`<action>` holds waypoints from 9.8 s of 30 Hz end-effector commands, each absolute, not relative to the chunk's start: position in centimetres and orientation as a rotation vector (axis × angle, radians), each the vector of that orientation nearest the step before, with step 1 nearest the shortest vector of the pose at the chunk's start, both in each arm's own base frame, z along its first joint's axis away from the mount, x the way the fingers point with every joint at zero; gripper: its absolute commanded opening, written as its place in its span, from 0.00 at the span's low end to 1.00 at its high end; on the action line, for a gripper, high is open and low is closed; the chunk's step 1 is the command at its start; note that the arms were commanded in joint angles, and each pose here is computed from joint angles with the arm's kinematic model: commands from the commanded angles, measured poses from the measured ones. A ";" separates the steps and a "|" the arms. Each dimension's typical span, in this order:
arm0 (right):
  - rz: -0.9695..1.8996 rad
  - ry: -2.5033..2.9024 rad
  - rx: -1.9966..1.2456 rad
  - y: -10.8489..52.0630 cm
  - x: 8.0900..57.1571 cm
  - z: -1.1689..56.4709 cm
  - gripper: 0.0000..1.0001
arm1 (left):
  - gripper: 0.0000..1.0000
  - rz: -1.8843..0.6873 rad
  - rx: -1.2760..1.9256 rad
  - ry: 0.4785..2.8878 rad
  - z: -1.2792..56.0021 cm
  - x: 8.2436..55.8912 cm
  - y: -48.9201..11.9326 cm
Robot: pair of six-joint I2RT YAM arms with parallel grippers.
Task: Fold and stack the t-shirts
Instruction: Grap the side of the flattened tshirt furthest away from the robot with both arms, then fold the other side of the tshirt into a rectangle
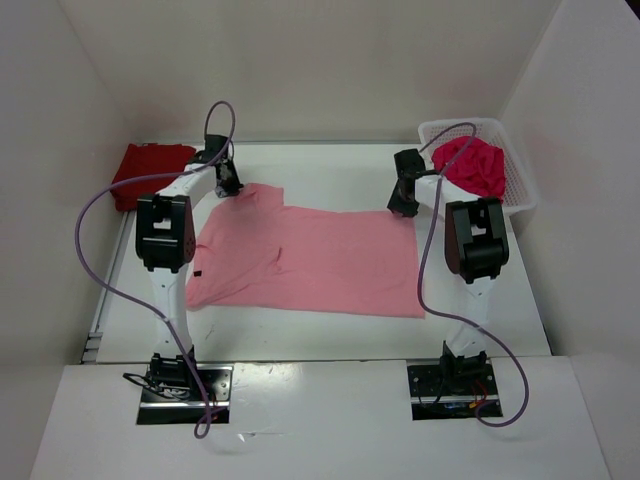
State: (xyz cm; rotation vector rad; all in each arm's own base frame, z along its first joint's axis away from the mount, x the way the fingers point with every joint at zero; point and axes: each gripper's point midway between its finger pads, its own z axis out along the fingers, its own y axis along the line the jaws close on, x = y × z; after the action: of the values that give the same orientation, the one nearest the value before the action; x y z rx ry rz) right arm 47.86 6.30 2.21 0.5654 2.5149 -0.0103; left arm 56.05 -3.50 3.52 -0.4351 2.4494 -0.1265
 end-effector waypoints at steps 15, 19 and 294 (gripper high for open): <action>-0.281 2.403 0.581 3.4 48.1 4.9 0.42 | 0.00 -0.277 -0.459 2.291 9.5 55.4 -4.6; -0.285 2.413 0.592 3.5 48.2 4.0 0.38 | 0.00 -0.292 -0.465 2.292 9.3 55.3 -4.8; 0.790 2.745 -0.538 43.2 25.8 2.4 0.02 | 0.37 -0.756 -0.935 2.395 6.2 33.2 -6.9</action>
State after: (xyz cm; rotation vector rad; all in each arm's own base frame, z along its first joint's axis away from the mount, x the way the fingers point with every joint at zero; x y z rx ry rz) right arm 26.54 42.40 3.20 -0.5171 2.7632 0.7651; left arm 33.90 -6.39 6.40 -0.8786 2.4145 -0.7049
